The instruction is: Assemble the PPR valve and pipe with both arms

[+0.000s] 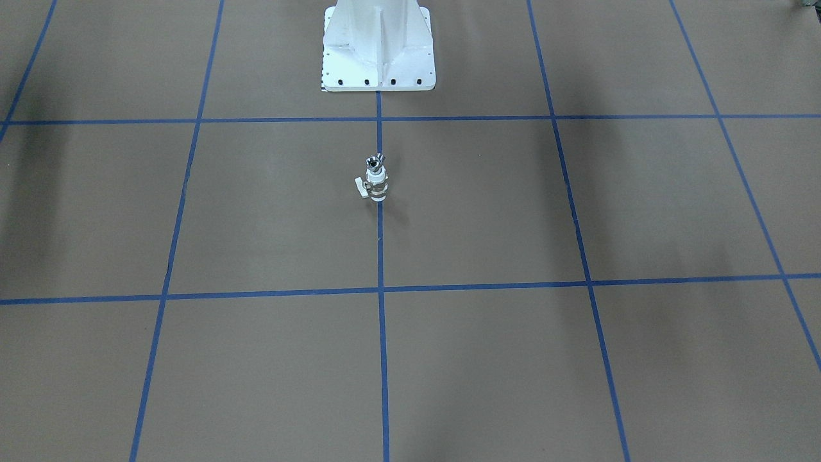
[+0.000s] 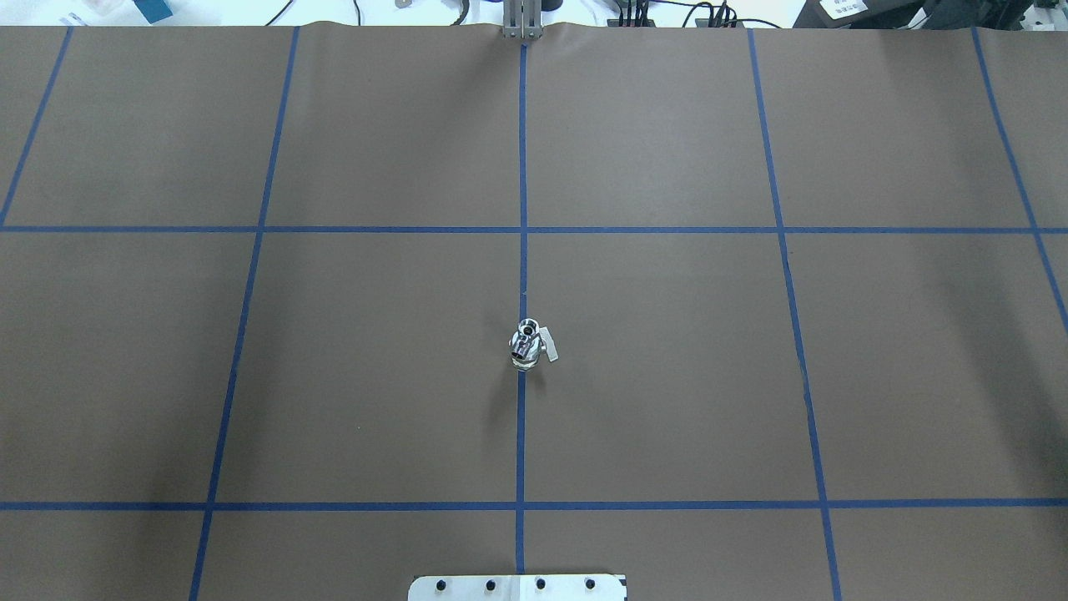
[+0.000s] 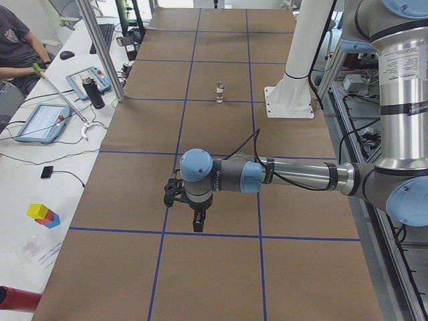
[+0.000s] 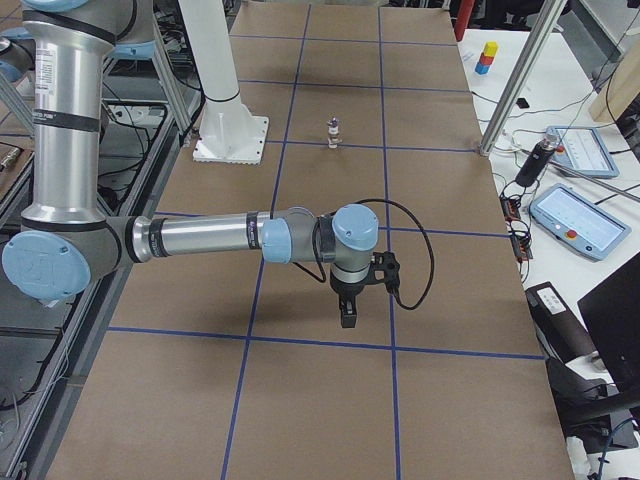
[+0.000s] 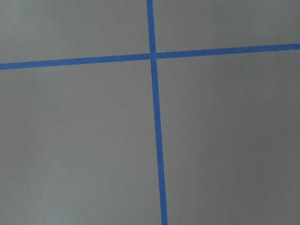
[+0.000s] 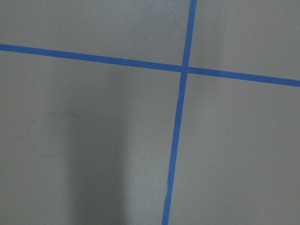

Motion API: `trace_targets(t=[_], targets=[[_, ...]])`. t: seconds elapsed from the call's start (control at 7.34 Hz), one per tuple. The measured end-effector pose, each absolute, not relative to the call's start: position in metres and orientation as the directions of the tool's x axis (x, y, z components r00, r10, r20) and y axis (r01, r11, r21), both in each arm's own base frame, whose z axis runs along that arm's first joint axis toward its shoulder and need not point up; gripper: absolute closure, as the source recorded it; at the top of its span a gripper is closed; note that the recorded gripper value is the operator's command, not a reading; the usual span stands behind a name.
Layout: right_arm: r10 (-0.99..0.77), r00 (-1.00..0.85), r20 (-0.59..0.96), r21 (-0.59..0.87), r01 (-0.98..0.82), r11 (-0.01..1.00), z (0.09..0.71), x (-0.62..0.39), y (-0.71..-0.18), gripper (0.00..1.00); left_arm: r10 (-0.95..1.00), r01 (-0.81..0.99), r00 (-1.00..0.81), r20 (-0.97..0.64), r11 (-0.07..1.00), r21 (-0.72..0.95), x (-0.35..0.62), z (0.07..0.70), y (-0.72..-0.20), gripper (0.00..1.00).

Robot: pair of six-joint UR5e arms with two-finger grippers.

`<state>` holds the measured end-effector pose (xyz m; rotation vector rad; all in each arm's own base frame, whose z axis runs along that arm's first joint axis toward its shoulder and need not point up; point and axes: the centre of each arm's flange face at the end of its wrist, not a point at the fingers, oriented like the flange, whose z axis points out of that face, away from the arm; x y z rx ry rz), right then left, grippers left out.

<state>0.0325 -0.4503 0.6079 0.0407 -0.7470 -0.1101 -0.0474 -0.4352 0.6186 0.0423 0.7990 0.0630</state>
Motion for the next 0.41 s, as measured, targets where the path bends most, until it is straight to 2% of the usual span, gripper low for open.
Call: trace_targets(t=[0.41], targets=[[-0.114,0.728,0.676,0.076,0.085,0.993,0.608,0.0325,-0.4503,0.0,0.069,-0.041,0.697,-0.714,0.998,0.056,-0.0476,0.6215,-0.4353,0.0]])
